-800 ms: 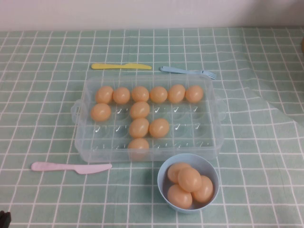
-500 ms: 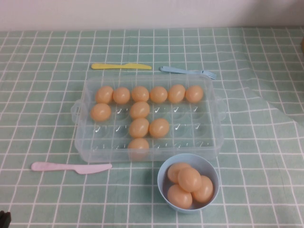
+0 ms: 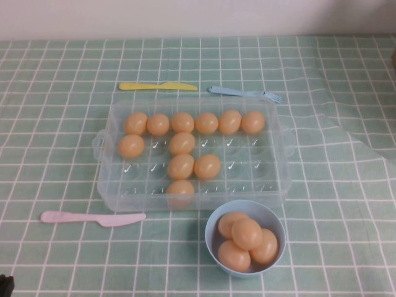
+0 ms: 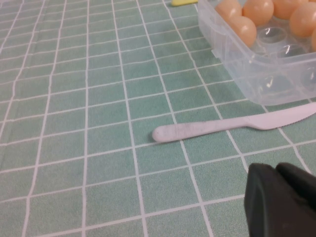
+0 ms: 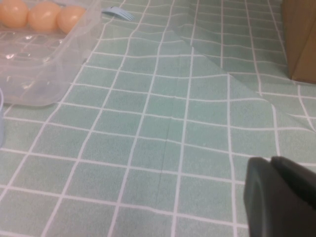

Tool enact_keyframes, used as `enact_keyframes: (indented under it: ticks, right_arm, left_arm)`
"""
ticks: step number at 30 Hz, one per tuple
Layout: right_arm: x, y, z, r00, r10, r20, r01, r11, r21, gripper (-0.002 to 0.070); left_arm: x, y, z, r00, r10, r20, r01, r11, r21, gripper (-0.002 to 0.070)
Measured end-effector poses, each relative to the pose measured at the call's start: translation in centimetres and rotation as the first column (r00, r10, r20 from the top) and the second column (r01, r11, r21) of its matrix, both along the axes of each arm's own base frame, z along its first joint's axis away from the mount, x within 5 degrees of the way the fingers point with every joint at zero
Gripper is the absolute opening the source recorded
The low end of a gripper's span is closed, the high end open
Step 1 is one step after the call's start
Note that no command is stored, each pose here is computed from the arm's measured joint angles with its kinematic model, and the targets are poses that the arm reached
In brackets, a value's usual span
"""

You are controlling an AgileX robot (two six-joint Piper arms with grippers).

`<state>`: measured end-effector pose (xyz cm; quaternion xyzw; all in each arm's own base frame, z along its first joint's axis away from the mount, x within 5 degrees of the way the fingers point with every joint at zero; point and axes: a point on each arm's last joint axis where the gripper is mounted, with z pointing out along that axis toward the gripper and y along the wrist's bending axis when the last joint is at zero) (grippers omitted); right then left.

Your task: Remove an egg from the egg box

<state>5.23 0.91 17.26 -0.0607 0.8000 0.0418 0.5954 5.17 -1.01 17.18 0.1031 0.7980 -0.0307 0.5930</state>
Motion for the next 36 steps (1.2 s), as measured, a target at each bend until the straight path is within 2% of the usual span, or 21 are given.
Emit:
enact_keyframes:
  ticks: [13, 16, 19, 22, 26, 36]
  right_arm:
    - [0.0, 0.0, 0.0, 1.0, 0.0, 0.0, 0.0, 1.0, 0.0, -0.0017]
    - [0.0, 0.0, 0.0, 1.0, 0.0, 0.0, 0.0, 1.0, 0.0, -0.0017]
    - [0.0, 0.0, 0.0, 1.0, 0.0, 0.0, 0.0, 1.0, 0.0, -0.0017]
    - [0.0, 0.0, 0.0, 1.0, 0.0, 0.0, 0.0, 1.0, 0.0, -0.0017]
    - [0.0, 0.0, 0.0, 1.0, 0.0, 0.0, 0.0, 1.0, 0.0, -0.0017]
    - [0.0, 0.0, 0.0, 1.0, 0.0, 0.0, 0.0, 1.0, 0.0, -0.0017]
  left_arm:
    - [0.0, 0.0, 0.1, 1.0, -0.001, 0.006, 0.001, 1.0, -0.016, -0.0003]
    - [0.1, -0.2, 0.4, 0.999, 0.0, 0.033, 0.003, 0.997, -0.079, -0.0003]
    - [0.2, -0.5, 1.1, 0.997, 0.011, 0.074, 0.006, 0.974, -0.225, -0.0003]
    - [0.3, -0.5, 1.8, 0.992, 0.043, 0.119, 0.006, 0.924, -0.382, -0.0003]
    - [0.3, -0.4, 2.6, 0.983, 0.094, 0.157, 0.003, 0.848, -0.529, -0.0003]
    - [0.4, -0.3, 3.3, 0.979, 0.113, 0.171, 0.005, 0.822, -0.57, -0.0003]
